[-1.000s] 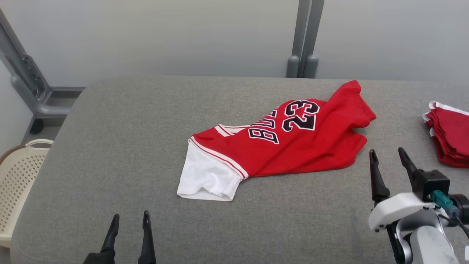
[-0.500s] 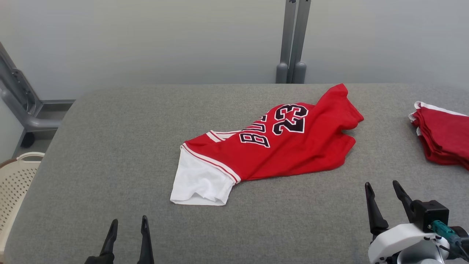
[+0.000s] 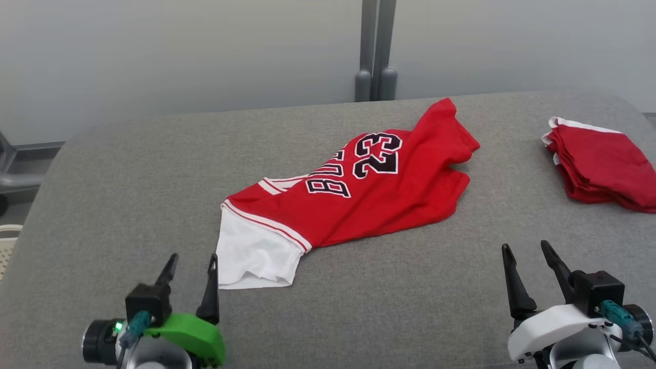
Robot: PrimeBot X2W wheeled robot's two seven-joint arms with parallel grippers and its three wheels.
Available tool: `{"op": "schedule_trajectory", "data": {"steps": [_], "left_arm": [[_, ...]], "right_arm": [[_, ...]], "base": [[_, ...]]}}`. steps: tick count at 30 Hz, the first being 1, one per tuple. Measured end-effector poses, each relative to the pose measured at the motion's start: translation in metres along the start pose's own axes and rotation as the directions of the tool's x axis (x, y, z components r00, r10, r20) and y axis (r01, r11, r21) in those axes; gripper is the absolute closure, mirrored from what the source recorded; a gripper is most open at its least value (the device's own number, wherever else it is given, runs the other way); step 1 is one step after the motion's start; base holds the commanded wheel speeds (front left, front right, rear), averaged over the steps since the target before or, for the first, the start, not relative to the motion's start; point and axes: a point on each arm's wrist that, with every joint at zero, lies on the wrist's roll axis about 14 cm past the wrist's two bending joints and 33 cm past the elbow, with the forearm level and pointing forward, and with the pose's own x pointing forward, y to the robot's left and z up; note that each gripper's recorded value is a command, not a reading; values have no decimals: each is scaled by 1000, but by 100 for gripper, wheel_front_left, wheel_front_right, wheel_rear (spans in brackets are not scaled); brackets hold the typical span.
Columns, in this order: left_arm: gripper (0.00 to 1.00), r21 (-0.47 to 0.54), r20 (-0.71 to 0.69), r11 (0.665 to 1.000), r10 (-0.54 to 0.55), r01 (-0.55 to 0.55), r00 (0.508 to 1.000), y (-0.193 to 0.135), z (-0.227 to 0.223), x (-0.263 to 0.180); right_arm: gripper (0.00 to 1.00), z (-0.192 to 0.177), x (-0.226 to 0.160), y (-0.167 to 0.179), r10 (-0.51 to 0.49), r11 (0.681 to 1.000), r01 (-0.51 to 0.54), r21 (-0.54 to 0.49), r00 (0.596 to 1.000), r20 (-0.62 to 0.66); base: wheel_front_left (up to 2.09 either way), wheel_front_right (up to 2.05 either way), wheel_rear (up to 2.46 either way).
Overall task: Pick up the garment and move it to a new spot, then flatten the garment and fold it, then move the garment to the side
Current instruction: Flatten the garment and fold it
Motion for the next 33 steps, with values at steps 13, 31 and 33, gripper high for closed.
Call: {"op": "schedule_trajectory", "data": {"steps": [13,31,33], "left_arm": [[0,144,-231,988,-28,63,973,5,-3,111],[0,208,-550,939,-120,275,827,-26,-81,185],[0,208,-567,936,-121,283,815,-28,-86,189]], "right_arm": [[0,-1,-16,-36,-121,993,121,-9,993,-15],[0,-32,-19,-71,-240,971,237,-33,964,-111],[0,-35,-20,-73,-246,969,244,-32,962,-120]], "base": [[0,0,0],[0,0,0],[0,0,0]]}}
